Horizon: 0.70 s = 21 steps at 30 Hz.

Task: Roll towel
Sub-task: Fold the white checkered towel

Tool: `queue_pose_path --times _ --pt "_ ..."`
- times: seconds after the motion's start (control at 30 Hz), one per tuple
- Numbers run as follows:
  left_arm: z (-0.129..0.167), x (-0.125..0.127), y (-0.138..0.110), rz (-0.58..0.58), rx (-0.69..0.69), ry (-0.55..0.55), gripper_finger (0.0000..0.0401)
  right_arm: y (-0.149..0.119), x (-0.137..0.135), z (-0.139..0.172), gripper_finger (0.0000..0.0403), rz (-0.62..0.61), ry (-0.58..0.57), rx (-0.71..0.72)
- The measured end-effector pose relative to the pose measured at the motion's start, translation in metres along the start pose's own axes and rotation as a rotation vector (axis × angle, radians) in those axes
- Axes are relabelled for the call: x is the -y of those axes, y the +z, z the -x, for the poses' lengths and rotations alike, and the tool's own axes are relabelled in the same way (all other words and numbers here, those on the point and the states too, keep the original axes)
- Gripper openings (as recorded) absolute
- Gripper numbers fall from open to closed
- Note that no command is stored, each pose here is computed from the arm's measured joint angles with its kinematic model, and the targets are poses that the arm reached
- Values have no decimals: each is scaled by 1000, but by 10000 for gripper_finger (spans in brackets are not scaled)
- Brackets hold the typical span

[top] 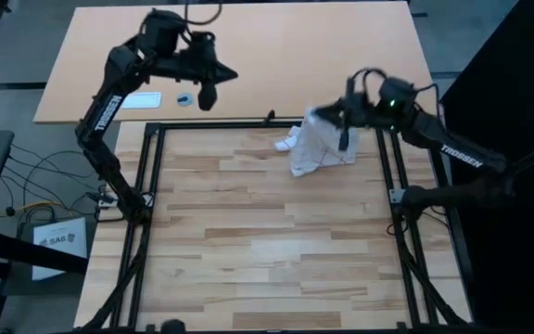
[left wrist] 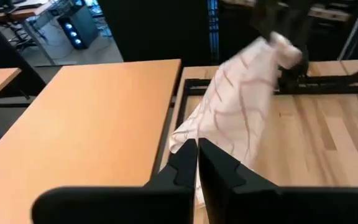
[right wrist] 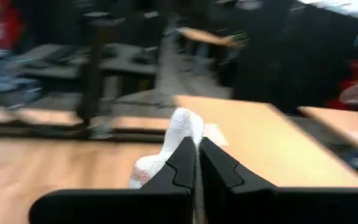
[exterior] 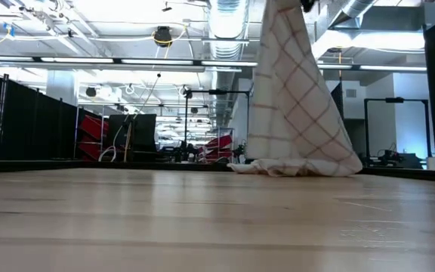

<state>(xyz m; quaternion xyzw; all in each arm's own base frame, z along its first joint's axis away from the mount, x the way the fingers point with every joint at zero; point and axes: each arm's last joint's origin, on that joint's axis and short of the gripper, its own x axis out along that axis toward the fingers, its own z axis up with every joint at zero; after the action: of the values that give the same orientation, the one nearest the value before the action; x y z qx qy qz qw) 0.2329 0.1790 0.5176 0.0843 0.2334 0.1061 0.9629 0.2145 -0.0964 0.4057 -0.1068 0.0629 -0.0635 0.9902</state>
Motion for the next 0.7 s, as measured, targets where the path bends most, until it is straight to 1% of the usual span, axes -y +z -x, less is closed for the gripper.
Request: queue_pose_path --times 0.13,0.2,0.27,0.33,0.43,0.53,0.63,0.7 --pt "-5 14 7 -30 19 -36 0 11 -44 -9 0 -11 192 41" --pt "-7 19 10 -42 28 -39 0 19 -66 -9 0 -28 281 83" --pt "-9 24 12 -50 28 -40 0 23 -86 -8 0 -47 367 92" --pt "-9 26 13 -47 26 -40 0 22 -99 -6 4 -128 429 50" --pt "-10 29 14 -24 24 -50 0 13 -105 -5 26 -274 456 -87" --pt "-11 33 15 -18 26 -65 0 5 -112 -3 66 -366 466 -210" --pt "-12 36 16 -9 24 -76 0 -2 -119 1 106 -400 490 -306" --pt "-13 41 14 8 -7 -101 0 -11 -122 5 128 -383 437 -417"
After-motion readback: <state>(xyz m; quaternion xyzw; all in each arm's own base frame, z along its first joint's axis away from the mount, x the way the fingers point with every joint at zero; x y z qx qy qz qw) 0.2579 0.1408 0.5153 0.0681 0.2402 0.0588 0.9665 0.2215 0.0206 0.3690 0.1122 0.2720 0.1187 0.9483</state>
